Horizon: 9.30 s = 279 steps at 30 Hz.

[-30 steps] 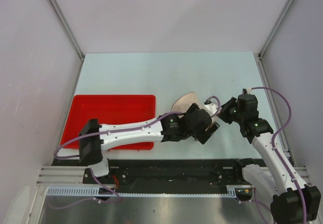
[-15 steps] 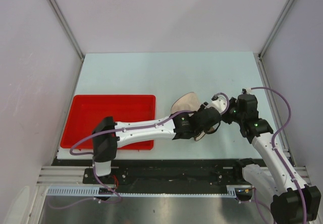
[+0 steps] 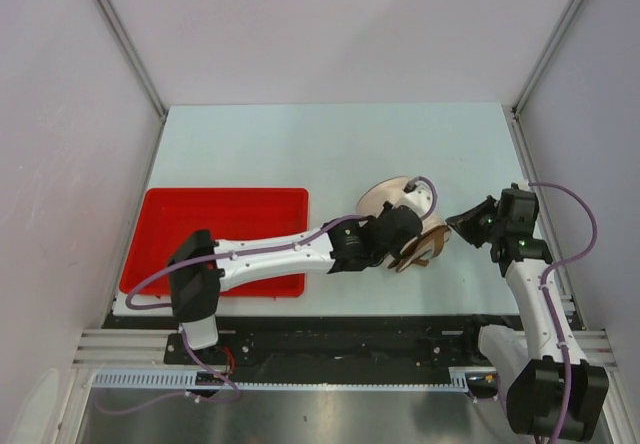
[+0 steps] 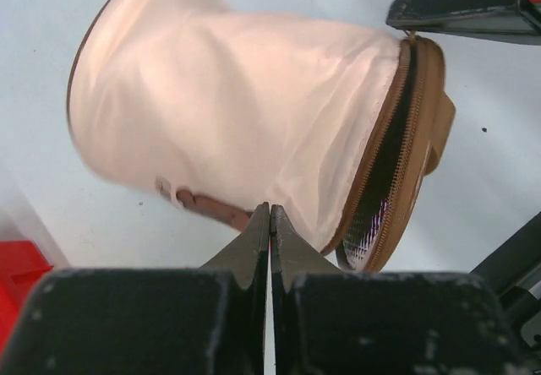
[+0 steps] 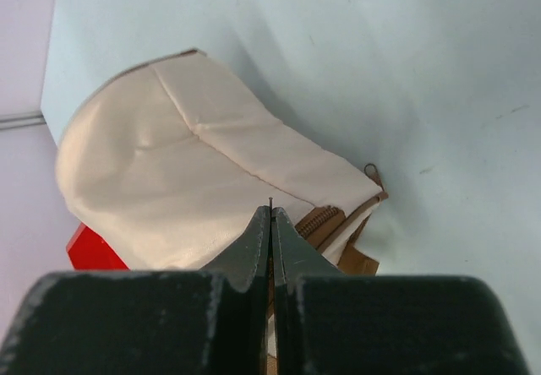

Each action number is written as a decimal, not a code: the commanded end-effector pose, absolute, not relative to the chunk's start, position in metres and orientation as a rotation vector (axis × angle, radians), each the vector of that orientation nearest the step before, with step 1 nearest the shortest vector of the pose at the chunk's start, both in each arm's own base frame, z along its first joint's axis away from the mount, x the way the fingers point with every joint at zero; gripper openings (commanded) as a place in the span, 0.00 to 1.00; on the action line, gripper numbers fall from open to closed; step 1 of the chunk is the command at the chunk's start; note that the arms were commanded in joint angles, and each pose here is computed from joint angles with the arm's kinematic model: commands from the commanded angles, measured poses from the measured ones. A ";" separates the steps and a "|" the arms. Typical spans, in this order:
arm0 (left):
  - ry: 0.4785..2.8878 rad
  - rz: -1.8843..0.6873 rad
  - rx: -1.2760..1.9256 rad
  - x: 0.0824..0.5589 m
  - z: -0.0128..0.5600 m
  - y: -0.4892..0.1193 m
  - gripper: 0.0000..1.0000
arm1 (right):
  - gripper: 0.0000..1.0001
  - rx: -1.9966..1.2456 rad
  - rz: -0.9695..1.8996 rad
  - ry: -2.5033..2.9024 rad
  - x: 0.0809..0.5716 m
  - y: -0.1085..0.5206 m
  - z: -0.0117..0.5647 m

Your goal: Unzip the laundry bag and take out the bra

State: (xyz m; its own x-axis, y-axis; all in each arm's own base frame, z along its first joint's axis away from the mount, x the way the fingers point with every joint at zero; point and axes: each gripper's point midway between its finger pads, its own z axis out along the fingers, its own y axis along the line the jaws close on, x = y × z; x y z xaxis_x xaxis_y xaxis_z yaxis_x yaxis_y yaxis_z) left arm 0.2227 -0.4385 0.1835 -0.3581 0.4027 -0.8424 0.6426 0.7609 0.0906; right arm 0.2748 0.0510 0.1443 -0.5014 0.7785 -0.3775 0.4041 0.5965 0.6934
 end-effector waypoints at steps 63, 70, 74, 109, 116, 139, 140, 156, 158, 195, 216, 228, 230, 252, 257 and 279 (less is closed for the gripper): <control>1.883 -0.603 0.916 0.233 0.238 -0.466 0.01 | 0.62 0.801 0.759 2.110 0.286 0.049 0.162; 2.014 -0.634 0.864 0.248 0.225 -0.468 0.58 | 0.74 0.776 0.621 2.108 0.272 0.037 0.174; 2.012 -0.801 0.795 0.244 0.254 -0.448 0.73 | 0.76 0.732 0.558 2.130 0.263 0.036 0.172; 2.152 -0.644 0.878 0.199 0.193 -0.396 0.71 | 0.00 0.277 0.686 2.274 0.221 0.136 0.195; 2.132 -0.667 0.868 0.198 0.213 -0.398 0.94 | 0.00 0.159 0.880 2.225 0.230 0.159 0.250; 1.973 -0.556 0.818 0.232 0.266 -0.372 0.93 | 0.00 0.161 1.369 2.058 0.254 0.148 0.326; 1.975 -0.556 0.784 0.239 0.271 -0.363 0.93 | 0.00 0.159 1.374 2.054 0.254 0.149 0.327; 2.067 -0.900 0.477 0.277 0.269 -0.330 0.94 | 0.00 -0.390 1.686 1.869 0.203 0.198 0.372; 2.054 -0.894 0.476 0.277 0.272 -0.328 0.91 | 0.00 -0.469 1.651 1.872 0.204 0.201 0.357; 2.236 -0.851 0.063 0.306 0.185 -0.330 0.66 | 0.00 -0.581 1.686 1.914 0.206 0.212 0.309; 2.388 -0.851 0.234 0.300 0.119 -0.379 0.19 | 0.00 -0.586 1.710 1.909 0.205 0.215 0.312; 2.083 -0.770 0.206 0.305 0.255 -0.329 0.00 | 0.00 -0.573 1.690 1.916 0.206 0.213 0.309; 2.021 -0.775 0.189 0.302 0.283 -0.315 0.00 | 0.00 -0.564 1.687 1.921 0.208 0.213 0.308; 1.484 -0.740 -0.018 0.253 0.503 -0.183 0.01 | 0.00 -0.462 1.659 1.977 0.224 0.208 0.296; 1.426 -0.625 -0.132 0.242 0.517 -0.136 0.00 | 0.00 -0.459 1.660 1.978 0.224 0.208 0.296; 1.895 -0.105 -0.470 0.268 0.284 -0.050 0.00 | 0.00 -0.500 1.668 1.955 0.213 0.210 0.303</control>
State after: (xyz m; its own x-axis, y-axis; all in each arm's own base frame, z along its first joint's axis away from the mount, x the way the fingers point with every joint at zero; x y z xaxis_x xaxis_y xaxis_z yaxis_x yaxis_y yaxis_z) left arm 0.2703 -0.0588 0.2961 -0.3095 -0.2995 -0.9025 -0.2197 0.9459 -0.2386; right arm 0.2202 0.2093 0.2901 -0.8358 0.0621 -0.5456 -0.5251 0.2001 0.8272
